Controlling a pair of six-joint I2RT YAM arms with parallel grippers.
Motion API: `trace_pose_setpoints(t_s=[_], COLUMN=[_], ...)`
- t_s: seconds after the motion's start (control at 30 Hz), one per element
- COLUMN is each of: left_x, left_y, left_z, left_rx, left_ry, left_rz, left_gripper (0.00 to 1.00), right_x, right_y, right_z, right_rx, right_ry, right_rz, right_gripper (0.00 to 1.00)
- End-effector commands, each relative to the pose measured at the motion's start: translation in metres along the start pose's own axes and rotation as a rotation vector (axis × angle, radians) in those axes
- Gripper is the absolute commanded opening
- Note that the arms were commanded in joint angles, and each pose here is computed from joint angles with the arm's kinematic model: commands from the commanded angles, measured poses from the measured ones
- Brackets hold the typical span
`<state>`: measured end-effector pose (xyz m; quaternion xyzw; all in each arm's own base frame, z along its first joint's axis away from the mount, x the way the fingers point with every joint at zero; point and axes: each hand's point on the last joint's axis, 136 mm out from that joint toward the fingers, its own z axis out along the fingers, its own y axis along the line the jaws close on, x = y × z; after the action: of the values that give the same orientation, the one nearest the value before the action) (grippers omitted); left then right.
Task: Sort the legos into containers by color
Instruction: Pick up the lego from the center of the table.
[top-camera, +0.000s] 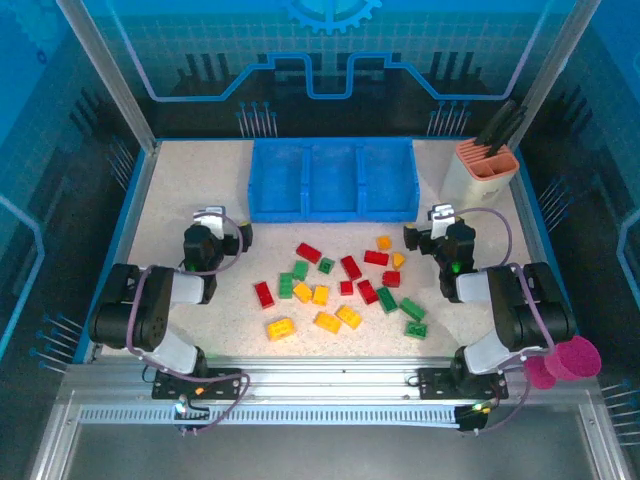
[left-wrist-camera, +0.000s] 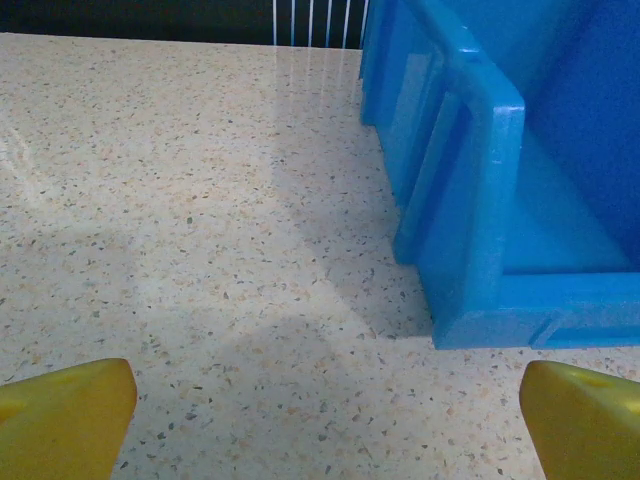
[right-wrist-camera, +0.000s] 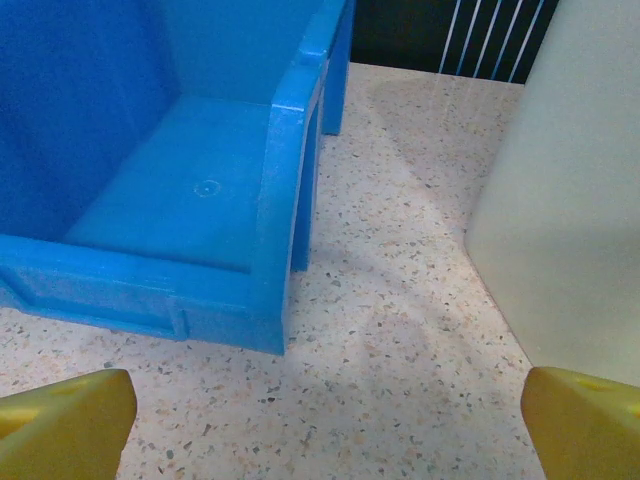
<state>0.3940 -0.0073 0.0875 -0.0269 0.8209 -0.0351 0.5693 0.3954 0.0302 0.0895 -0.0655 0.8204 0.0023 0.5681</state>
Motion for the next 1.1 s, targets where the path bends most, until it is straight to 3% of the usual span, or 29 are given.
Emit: trace_pose_setpoints(t_s=[0.0,0.77,1.0,1.07], left_x=[-0.009,-0.009,-0.009,-0.009], left_y=[-0.001,-0.001,0.0,0.0], left_z=[0.002,0.002,0.002,0.002], left_rx=[-0.005,-0.005,-0.006,-0.004], left_ry=[-0.022,-0.023,-0.023,-0.023], left_rz=[0.011,0.011,0.011,0.009], left_gripper=[1.0,0.99,0.99,0.99], right_x=[-0.01,-0.01,-0.06,-0.071], right_y=[0.004,0.004,0.006,0.005], right_z=[0.0,0.001,-0.015,-0.026], right_rx=[-0.017,-0.039,-0.08,-0.076], right_ry=[-0.031,-0.025,0.061,0.142], right_rz=[-0.015,0.001,0.028,0.097], right_gripper=[1.0,1.0,1.0,1.0])
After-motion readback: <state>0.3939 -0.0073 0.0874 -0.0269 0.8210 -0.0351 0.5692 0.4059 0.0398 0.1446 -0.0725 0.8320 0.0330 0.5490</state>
